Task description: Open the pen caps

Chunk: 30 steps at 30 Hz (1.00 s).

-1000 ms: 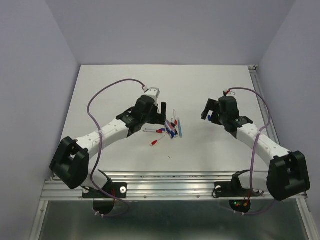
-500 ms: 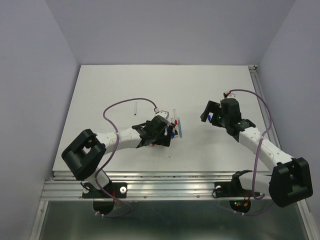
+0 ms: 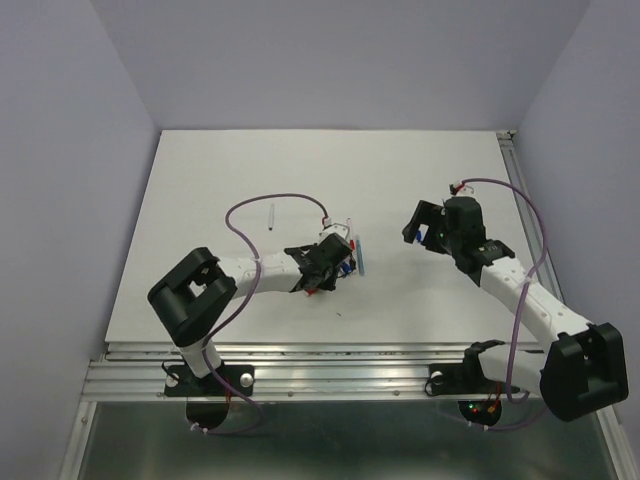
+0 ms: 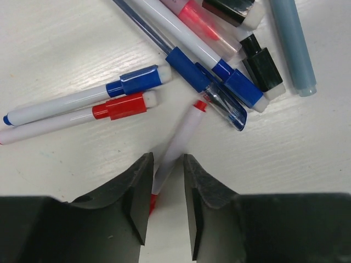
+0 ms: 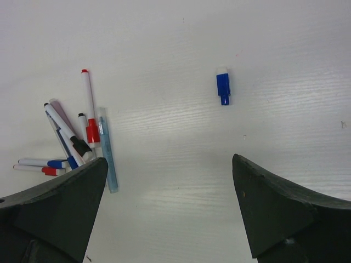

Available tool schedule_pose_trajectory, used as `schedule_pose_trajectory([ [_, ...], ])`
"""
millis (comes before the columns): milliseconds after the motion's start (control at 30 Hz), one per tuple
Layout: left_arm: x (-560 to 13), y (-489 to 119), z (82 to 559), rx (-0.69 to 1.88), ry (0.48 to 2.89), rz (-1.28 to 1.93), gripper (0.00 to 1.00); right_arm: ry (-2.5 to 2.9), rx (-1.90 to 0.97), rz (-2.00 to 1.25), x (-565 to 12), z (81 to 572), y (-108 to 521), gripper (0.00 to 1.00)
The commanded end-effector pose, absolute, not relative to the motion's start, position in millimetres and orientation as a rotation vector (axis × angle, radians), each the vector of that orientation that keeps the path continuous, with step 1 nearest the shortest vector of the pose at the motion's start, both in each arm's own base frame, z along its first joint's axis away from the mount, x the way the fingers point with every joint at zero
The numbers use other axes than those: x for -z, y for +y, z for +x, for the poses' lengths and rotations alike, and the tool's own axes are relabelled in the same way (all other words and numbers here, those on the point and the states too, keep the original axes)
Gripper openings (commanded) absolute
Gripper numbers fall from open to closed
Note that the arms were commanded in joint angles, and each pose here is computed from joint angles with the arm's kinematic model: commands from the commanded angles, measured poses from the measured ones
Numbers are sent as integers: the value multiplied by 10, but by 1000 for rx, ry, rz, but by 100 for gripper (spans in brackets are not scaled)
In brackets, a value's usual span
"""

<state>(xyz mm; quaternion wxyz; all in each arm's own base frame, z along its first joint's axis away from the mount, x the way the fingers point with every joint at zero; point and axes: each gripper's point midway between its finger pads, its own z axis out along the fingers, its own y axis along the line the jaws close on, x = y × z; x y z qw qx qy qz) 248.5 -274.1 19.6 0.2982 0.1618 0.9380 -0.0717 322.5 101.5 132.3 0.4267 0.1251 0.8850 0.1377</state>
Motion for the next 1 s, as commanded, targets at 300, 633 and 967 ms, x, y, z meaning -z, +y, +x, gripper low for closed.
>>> schedule_pose_trajectory([
  [300,-48,-2737,1925,21,2572,609,0,2203,-312,343,-1342,3174,934,100],
  [633,-1106,-2883,2093,176,2348,365,0,2132,-479,299,-1659,3092,1115,100],
  [967,-2103,-2911,2620,425,2022,-168,0,1941,-1279,-73,-2166,2535,2126,100],
])
